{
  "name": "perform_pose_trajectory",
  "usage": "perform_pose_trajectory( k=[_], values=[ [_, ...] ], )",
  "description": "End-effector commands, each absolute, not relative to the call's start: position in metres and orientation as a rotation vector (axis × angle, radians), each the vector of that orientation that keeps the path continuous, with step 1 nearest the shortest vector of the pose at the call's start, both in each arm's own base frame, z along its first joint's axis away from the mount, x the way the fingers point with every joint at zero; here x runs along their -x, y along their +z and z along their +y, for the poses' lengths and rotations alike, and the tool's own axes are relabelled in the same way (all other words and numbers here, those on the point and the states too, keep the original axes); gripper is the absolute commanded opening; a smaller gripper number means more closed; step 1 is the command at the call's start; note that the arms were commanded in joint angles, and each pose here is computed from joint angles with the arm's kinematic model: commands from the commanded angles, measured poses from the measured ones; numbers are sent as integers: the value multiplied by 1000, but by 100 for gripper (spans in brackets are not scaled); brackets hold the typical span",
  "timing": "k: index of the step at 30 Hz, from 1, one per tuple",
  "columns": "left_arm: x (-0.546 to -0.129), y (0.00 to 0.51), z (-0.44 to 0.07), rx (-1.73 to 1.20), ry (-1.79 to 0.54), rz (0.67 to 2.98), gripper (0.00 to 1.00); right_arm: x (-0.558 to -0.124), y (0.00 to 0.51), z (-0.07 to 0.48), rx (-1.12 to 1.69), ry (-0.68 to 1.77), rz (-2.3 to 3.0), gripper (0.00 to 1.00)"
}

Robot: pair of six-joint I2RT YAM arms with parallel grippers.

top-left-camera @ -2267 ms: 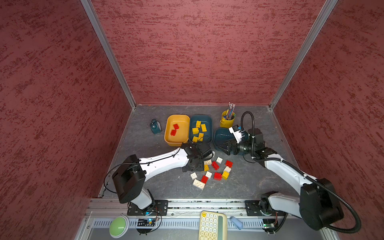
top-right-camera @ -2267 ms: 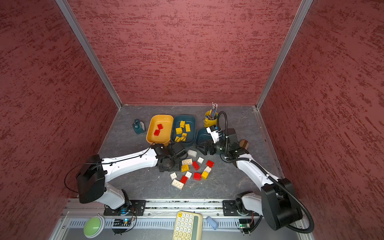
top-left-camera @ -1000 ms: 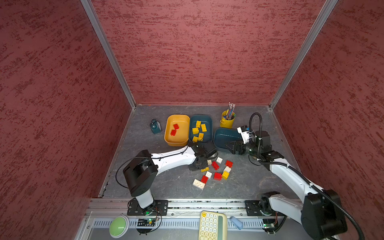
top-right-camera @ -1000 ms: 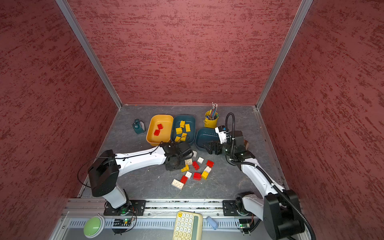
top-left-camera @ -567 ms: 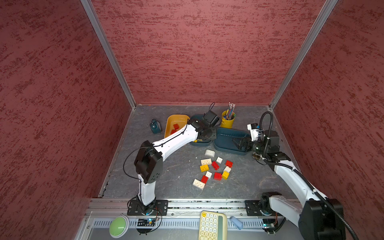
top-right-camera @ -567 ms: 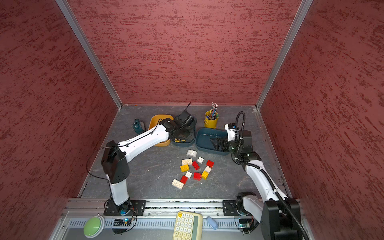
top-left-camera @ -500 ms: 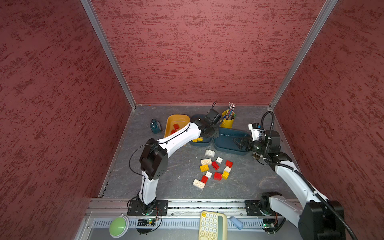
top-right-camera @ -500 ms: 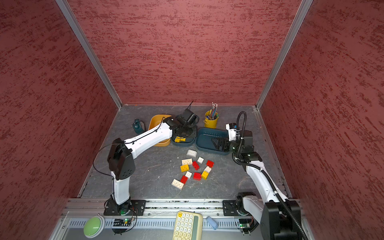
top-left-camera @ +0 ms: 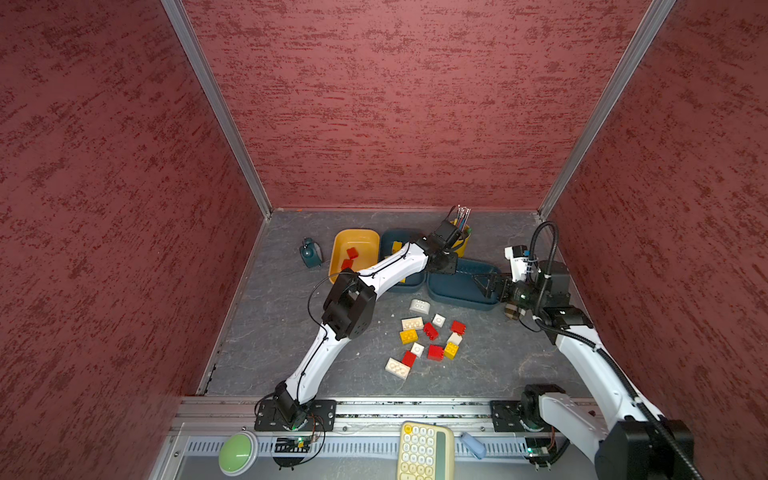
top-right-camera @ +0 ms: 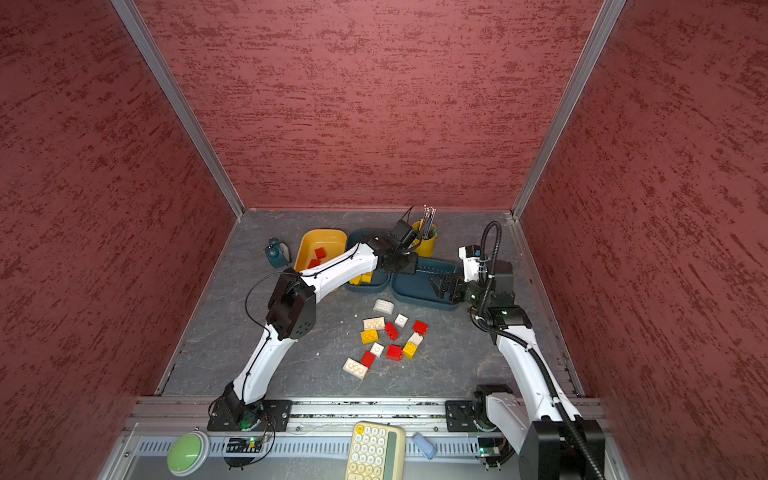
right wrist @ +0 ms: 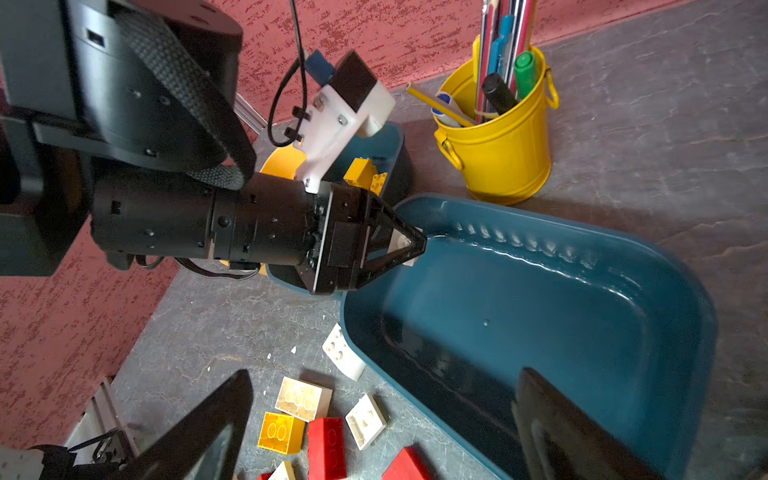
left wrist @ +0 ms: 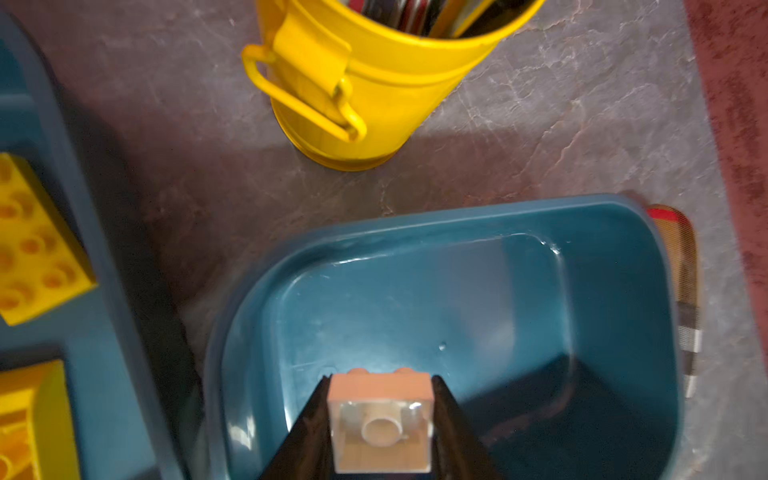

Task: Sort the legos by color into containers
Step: 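Drop the white brick into the farther teal tub while the right arm draws back, then return the left gripper to the pile and grasp a white 2x2 brick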

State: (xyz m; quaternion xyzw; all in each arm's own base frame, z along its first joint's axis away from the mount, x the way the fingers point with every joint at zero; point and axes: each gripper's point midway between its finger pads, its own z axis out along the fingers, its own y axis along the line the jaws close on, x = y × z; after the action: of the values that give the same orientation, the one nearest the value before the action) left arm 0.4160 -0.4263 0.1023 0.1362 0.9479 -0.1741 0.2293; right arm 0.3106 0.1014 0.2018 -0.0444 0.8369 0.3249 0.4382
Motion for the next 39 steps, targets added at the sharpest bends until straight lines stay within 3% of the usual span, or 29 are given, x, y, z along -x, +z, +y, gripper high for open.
perform_pose_trajectory(
  k=[1, 8, 22, 30, 36, 39],
  values=[
    [-420, 126, -428, -426, -430, 2531, 58, -311, 211, 101, 132, 803, 2054, 99],
    [-383, 152, -398, -424, -378, 2568, 70, -307, 211, 111, 163, 888, 2046, 99],
    [-231, 132, -310, -383, -328, 2775, 78, -289, 206, 143, 257, 1096, 2039, 99],
    [-181, 103, -268, 141, -283, 2925, 79, -286, 202, 153, 280, 1119, 2056, 99],
    [-160, 79, -273, 693, -436, 2905, 81, -282, 203, 158, 305, 1141, 2067, 99],
    [-153, 72, -262, 890, -328, 2881, 82, -279, 202, 160, 312, 1150, 2071, 99]
  ],
)
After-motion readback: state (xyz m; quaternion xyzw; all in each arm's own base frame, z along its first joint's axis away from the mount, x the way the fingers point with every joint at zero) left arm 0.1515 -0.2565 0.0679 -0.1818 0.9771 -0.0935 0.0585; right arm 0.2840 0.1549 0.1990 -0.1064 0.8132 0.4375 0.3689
